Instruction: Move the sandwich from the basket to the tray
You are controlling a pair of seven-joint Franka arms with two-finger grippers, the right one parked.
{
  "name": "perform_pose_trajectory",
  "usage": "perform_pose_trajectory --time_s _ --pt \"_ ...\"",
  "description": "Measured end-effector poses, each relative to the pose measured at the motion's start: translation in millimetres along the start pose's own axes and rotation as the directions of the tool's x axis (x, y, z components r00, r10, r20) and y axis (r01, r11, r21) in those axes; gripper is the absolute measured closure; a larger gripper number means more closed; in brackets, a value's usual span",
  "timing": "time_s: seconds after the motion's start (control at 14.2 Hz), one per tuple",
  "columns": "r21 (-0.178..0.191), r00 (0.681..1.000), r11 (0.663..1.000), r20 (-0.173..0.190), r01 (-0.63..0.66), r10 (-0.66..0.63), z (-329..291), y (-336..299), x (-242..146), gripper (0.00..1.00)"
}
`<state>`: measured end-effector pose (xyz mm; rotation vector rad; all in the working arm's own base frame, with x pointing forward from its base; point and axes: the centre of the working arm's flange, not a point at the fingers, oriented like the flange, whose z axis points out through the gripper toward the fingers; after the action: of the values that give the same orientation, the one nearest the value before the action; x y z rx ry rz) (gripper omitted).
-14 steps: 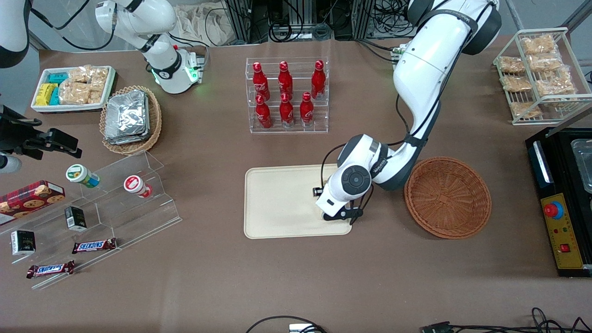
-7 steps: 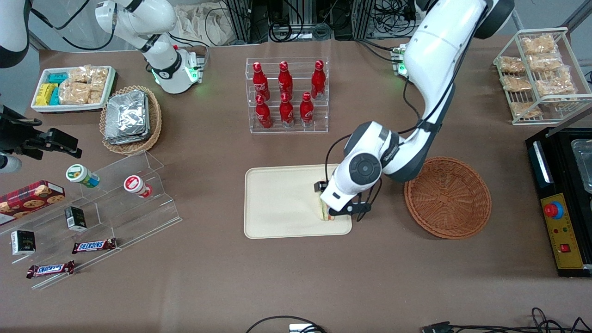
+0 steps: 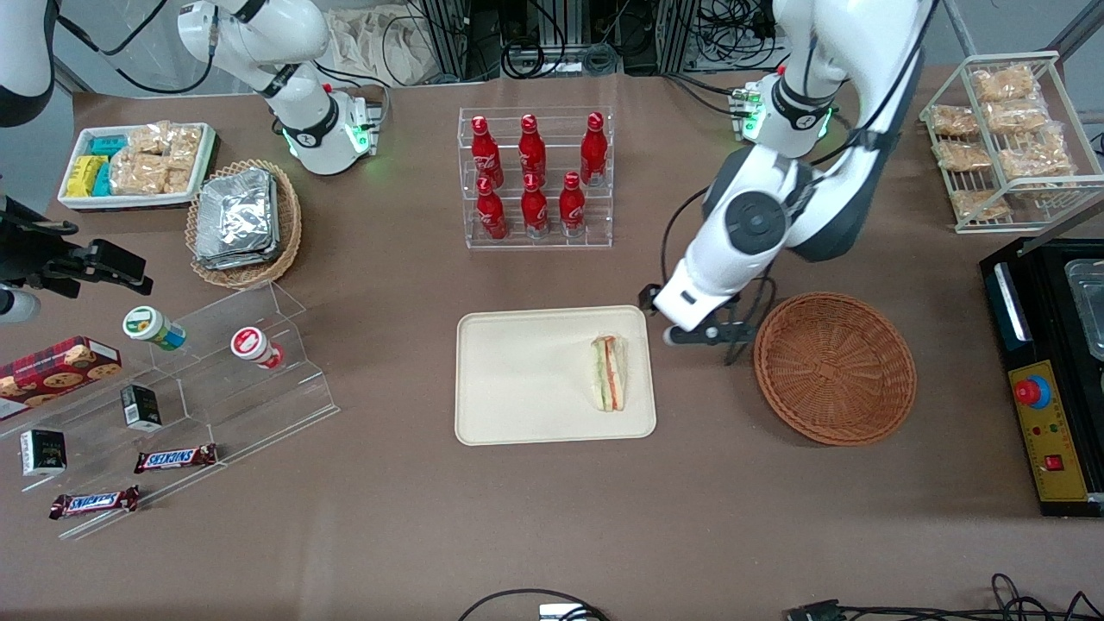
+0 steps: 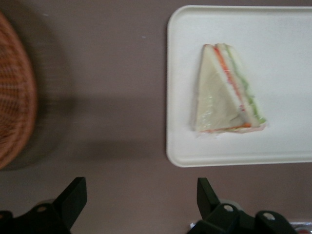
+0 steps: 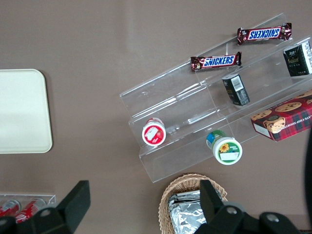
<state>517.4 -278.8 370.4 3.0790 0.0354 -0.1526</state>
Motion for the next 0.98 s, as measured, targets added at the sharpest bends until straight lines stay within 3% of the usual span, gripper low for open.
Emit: perform_pose_trajectory --time_s 0.28,0.56,0.77,0.98 --pt "0.008 1.000 1.000 0.001 0.020 -0.020 -70.3 -80.2 12.7 0.00" --pt "-0.001 0.996 0.996 0.031 0.089 -0.089 -136.4 -173.4 38.0 0.00" --pt "-0.023 0.987 0.987 -0.002 0.158 -0.158 -170.5 -236.2 51.7 0.00" --pt "-0.026 0.972 0.972 -0.023 0.234 -0.235 -178.8 -243.4 64.4 0.00"
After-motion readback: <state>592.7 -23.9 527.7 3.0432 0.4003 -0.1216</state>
